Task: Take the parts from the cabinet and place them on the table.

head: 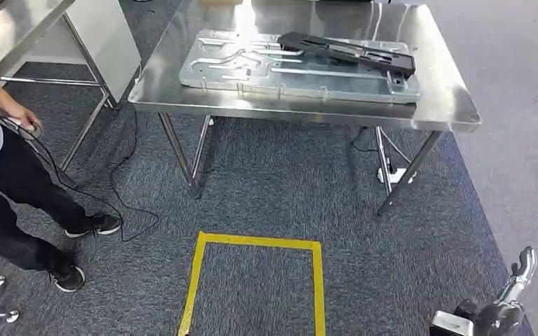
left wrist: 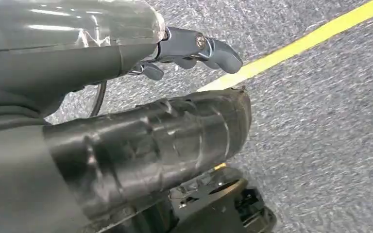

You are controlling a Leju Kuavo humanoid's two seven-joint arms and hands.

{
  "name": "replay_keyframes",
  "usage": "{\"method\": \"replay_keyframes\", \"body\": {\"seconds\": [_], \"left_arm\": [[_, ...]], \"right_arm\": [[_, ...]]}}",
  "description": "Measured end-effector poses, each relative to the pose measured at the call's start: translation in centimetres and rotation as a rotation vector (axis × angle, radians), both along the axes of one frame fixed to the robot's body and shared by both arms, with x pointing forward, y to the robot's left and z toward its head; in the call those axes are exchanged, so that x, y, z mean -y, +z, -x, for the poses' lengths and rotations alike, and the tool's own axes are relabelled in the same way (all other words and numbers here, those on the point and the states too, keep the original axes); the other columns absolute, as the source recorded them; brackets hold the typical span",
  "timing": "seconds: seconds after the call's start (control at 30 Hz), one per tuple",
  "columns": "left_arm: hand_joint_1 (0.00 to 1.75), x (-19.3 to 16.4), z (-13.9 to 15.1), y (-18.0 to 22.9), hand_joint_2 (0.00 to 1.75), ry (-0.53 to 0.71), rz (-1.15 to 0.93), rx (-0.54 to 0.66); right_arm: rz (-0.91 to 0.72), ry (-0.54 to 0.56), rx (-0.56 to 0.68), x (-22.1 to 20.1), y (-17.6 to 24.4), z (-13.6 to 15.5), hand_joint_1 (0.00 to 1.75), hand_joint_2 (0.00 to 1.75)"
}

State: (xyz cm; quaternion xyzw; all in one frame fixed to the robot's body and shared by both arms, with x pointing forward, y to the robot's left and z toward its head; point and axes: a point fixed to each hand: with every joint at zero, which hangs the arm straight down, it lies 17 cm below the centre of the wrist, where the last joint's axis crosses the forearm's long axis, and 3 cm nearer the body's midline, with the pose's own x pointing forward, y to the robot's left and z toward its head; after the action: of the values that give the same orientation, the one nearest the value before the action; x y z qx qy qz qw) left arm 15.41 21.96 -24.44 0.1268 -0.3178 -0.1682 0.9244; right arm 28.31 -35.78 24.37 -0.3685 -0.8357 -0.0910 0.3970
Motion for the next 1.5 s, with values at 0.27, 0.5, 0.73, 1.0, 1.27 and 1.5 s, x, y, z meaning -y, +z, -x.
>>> {"method": "replay_keyframes", "body": {"seconds": [0.27,0.5,0.73,1.0,1.27,1.5], "left_arm": [[0.0,0.07,0.13,0.0,0.0,-0.001,0.001,0.001],[0.0,0.03,0.03,0.02,0.0,-0.004,0.0,0.003],[0.0,0.01,-0.12,0.12,0.0,-0.007,0.0,0.013],[0.0,0.12,0.02,0.1,0.0,-0.009,0.003,0.012],[0.0,0.06,-0.05,0.12,0.0,-0.009,0.001,0.014],[0.0,0.05,0.16,0.06,0.0,-0.008,0.001,0.011]], "right_arm": [[0.005,-0.006,0.004,0.0,0.08,0.16,0.0,0.0],[0.014,-0.014,0.008,0.08,0.12,0.33,0.0,0.0],[0.029,-0.015,0.021,-0.19,0.41,0.57,0.0,0.0],[0.033,-0.018,0.018,-0.05,0.31,0.75,0.0,0.0],[0.019,0.01,0.021,-0.35,0.28,0.73,0.0,0.0],[0.014,0.01,0.02,-0.35,0.22,0.75,0.0,0.0]]}}
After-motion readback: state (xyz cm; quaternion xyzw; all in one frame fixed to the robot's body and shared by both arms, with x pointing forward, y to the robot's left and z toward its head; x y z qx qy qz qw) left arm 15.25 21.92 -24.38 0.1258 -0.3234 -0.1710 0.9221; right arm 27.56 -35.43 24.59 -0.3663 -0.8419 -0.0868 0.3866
